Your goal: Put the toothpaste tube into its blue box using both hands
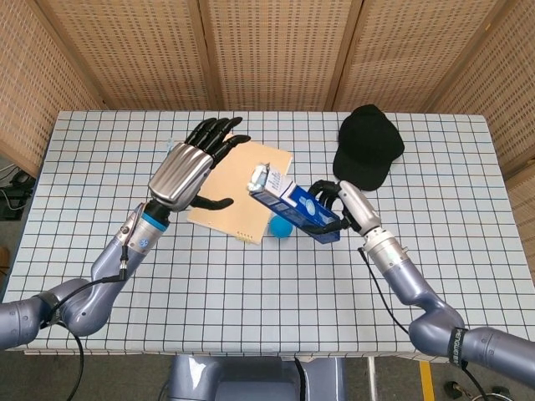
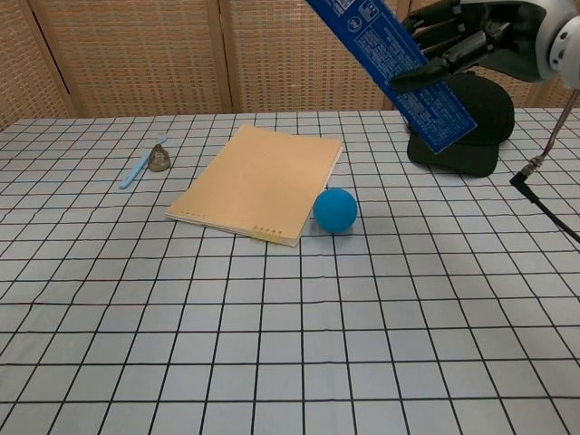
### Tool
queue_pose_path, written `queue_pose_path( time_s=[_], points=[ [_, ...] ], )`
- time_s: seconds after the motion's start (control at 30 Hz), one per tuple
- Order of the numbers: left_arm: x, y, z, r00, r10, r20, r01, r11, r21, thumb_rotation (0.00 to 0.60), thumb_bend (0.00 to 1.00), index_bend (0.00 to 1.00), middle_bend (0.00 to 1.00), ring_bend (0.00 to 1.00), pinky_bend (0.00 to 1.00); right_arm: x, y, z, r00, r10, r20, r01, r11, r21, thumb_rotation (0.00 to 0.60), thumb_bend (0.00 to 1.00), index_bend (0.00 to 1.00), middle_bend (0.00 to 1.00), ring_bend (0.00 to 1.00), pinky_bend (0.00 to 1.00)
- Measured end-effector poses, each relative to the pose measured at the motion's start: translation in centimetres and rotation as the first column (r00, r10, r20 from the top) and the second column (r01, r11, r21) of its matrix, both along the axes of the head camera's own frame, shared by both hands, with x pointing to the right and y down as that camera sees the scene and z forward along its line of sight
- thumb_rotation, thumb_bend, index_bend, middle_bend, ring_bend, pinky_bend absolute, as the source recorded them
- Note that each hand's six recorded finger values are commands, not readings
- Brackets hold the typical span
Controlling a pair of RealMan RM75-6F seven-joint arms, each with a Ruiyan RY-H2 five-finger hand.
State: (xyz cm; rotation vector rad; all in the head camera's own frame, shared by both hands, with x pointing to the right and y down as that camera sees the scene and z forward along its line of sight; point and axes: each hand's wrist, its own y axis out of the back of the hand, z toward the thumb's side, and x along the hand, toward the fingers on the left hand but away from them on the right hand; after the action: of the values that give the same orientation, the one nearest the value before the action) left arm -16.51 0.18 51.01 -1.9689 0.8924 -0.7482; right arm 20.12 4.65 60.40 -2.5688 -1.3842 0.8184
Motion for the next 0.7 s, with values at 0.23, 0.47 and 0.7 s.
queue_pose_path(
  time_s=[0.23, 0.47, 0.7],
  points=[
    [-2.3, 0.9, -0.2, 1.000, -0.019, 0.013, 0.019, 1.000, 0.012, 0.600, 0.13, 0.14, 0.00, 0.00, 0.02, 2.3, -0.7, -0.1, 0.996, 0.087, 0.037, -0.088, 0.996, 0.026, 0.600, 0.17, 0.75, 0.59, 0.63, 0.66],
    [-6.5, 3.2, 2.0, 0.994, -0.068, 0.083, 0.069, 0.998, -0.011, 0.600, 0.13, 0.17, 0.00, 0.00, 0.02, 5.1, -0.3, 1.0, 0.991, 0.107, -0.085, -0.101, 0.992, 0.082, 0.600, 0.17, 0.75, 0.59, 0.63, 0.66],
    [-11.1, 6.0, 4.8, 0.978, -0.127, 0.168, 0.132, 0.991, -0.020, 0.600, 0.14, 0.19, 0.00, 0.00, 0.02, 8.9, 1.7, 3.4, 0.928, 0.099, -0.359, -0.051, 0.989, 0.141, 0.600, 0.17, 0.75, 0.59, 0.63, 0.66]
  ],
)
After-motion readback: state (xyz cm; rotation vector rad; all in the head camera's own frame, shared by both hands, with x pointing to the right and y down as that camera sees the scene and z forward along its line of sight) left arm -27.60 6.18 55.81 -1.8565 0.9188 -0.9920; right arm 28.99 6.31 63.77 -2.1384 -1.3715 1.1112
